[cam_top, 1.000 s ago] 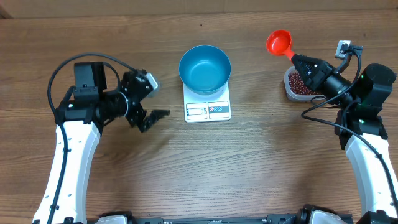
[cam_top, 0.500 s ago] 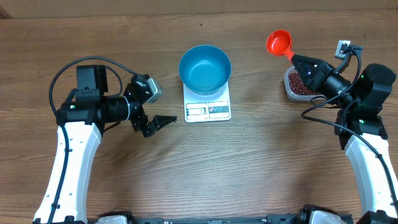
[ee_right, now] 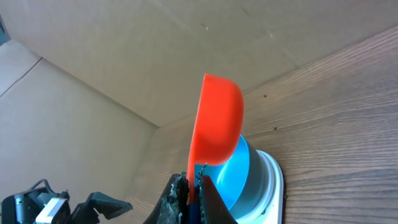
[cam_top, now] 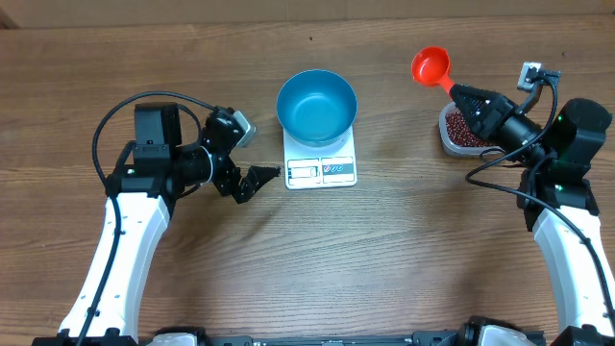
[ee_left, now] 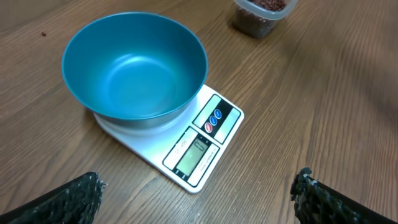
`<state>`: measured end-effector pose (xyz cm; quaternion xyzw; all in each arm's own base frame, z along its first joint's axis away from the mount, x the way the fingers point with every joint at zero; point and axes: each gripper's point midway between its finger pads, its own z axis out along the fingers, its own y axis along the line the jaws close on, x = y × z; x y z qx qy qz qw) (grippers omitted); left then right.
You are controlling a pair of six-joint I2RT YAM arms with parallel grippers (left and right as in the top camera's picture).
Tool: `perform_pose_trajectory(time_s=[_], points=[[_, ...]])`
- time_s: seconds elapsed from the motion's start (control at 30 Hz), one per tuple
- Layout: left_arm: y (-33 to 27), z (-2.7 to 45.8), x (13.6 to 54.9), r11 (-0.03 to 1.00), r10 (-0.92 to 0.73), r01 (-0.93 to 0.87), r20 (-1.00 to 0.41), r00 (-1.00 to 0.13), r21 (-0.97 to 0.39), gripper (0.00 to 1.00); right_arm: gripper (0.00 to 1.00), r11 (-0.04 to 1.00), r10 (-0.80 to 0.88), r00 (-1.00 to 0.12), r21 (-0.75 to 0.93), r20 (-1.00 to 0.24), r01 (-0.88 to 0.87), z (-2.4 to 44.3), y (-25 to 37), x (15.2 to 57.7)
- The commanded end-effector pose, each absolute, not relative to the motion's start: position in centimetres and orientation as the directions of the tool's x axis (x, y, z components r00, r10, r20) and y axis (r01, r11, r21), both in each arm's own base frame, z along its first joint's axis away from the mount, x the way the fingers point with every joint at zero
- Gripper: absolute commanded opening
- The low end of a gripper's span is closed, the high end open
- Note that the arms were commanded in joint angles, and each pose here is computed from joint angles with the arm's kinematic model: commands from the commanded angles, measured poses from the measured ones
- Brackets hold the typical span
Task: Scoop item into bowl and weigh 150g on scale
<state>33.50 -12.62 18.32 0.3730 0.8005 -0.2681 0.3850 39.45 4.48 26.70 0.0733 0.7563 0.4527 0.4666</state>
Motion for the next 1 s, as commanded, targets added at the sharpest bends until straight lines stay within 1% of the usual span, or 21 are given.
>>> perform_pose_trajectory(time_s=[0.0, 0.3, 0.43, 0.6, 0.67, 0.7, 0.77, 0.83, 0.87, 0.9, 0.97], points=[[-12.2, 17.6, 33.6, 0.614, 0.394, 0.776, -0.795, -0.462, -0.146, 1.0, 0.04, 0.58, 0.529, -0.538, 0.742, -0.656, -0.336, 27.9, 4.4, 39.6], [-9.3, 15.8, 34.9, 0.722, 0.461, 0.691, -0.723, -0.515, -0.031, 1.0, 0.04, 0.58, 0.529, -0.538, 0.742, -0.657, -0.336, 27.9, 4.4, 39.6], [-8.5, 15.5, 35.2, 0.745, 0.475, 0.667, -0.704, -0.529, 0.001, 1.0, 0.04, 0.58, 0.529, -0.538, 0.742, -0.657, -0.336, 27.9, 4.4, 39.6], [-8.2, 15.4, 35.3, 0.752, 0.478, 0.659, -0.697, -0.535, 0.011, 1.0, 0.04, 0.58, 0.529, -0.538, 0.742, -0.657, -0.336, 27.9, 4.4, 39.6], [-8.8, 15.5, 35.0, 0.73, 0.48, 0.683, -0.708, -0.519, -0.006, 1.0, 0.04, 0.58, 0.529, -0.538, 0.742, -0.656, -0.336, 27.9, 4.4, 39.6], [-9.2, 15.7, 34.8, 0.698, 0.501, 0.716, -0.718, -0.484, 0.005, 1.0, 0.04, 0.58, 0.529, -0.538, 0.742, -0.657, -0.336, 27.9, 4.4, 39.6], [-10.6, 16.1, 33.7, 0.573, 0.568, 0.818, -0.743, -0.355, 0.046, 1.0, 0.04, 0.58, 0.529, -0.538, 0.742, -0.656, -0.336, 27.9, 4.4, 39.6], [-11.8, 16.3, 32.1, 0.411, 0.622, 0.905, -0.758, -0.194, 0.106, 1.0, 0.04, 0.58, 0.529, -0.538, 0.742, -0.656, -0.336, 27.9, 4.4, 39.6], [-12.0, 16.2, 31.6, 0.373, 0.634, 0.92, -0.757, -0.158, 0.12, 1.0, 0.04, 0.58, 0.529, -0.538, 0.742, -0.656, -0.336, 27.9, 4.4, 39.6], [-12.0, 16.0, 31.2, 0.356, 0.644, 0.927, -0.75, -0.15, 0.121, 1.0, 0.04, 0.58, 0.529, -0.538, 0.743, -0.656, -0.336, 27.9, 4.4, 39.6], [-11.8, 15.6, 30.8, 0.361, 0.654, 0.927, -0.737, -0.174, 0.102, 1.0, 0.04, 0.58, 0.529, -0.538, 0.742, -0.656, -0.336, 27.9, 4.4, 39.6]])
